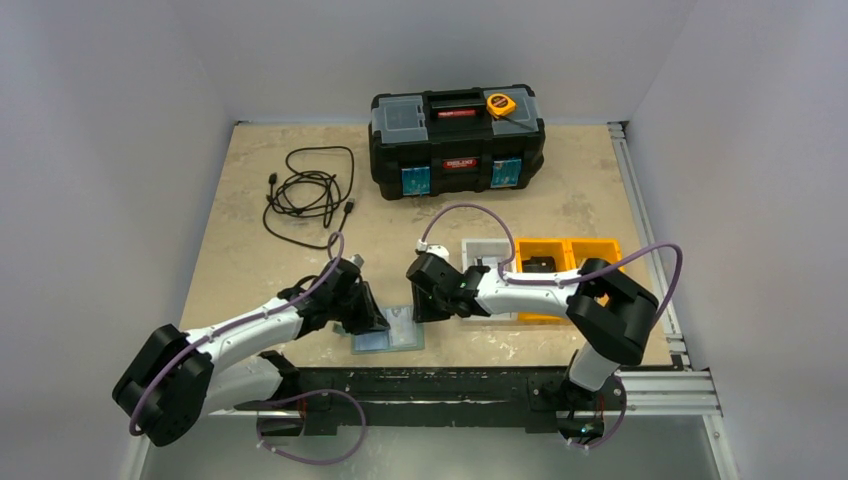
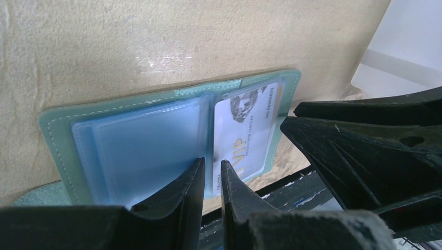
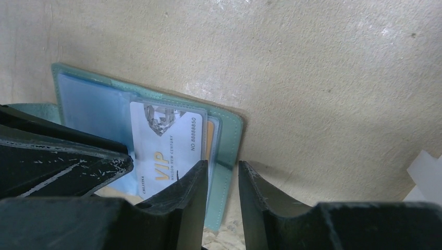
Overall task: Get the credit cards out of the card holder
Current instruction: Remove the credit card from the card holder.
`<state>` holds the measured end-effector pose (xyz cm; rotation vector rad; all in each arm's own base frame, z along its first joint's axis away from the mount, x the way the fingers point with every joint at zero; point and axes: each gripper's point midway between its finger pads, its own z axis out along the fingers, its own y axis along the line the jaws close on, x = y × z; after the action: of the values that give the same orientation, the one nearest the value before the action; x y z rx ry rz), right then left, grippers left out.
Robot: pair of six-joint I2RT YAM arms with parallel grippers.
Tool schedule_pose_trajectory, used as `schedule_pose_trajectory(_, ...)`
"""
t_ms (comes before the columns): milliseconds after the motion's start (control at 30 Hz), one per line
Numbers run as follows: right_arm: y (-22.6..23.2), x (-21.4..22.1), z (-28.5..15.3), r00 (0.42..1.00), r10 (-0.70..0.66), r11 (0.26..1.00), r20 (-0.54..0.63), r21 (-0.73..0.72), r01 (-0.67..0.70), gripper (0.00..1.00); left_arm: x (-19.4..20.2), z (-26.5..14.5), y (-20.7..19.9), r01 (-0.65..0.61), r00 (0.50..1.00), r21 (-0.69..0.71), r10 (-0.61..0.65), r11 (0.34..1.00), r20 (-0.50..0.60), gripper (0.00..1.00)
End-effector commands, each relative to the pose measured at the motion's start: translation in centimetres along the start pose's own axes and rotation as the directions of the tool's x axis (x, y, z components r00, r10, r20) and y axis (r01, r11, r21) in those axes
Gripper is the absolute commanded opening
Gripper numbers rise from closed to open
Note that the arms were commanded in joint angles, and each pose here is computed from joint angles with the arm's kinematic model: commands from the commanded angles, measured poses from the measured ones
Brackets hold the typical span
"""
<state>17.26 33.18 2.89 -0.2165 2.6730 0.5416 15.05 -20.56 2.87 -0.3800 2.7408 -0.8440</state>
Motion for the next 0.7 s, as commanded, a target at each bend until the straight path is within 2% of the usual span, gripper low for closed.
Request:
schedule_pose_trajectory(0, 1.5, -1.4, -0.3, 0.999, -0.024, 0.999, 0.043, -0.021, 0.025, 0.27, -0.3, 0.3, -0.7, 0.014, 1.0, 0.051, -0.015, 0.999, 0.004, 0.17)
schedule_pose_trajectory(433, 2.8, -0.4, 0.1, 0.998, -0.057, 0.998, 0.026, -0.021, 0.058, 0.22, -0.2, 1.2, 0.4, 0.029, 1.0, 0.04, -0.029, 0.999, -0.005, 0.16)
schedule_pose_trajectory(667, 2.8, 0.3, 0.8, 0.998, -0.065, 0.998, 0.003, -0.011, 0.065, 0.23, -0.1, 1.3, 0.8, 0.033, 0.999, 0.033, -0.033, 0.999, -0.006, 0.15)
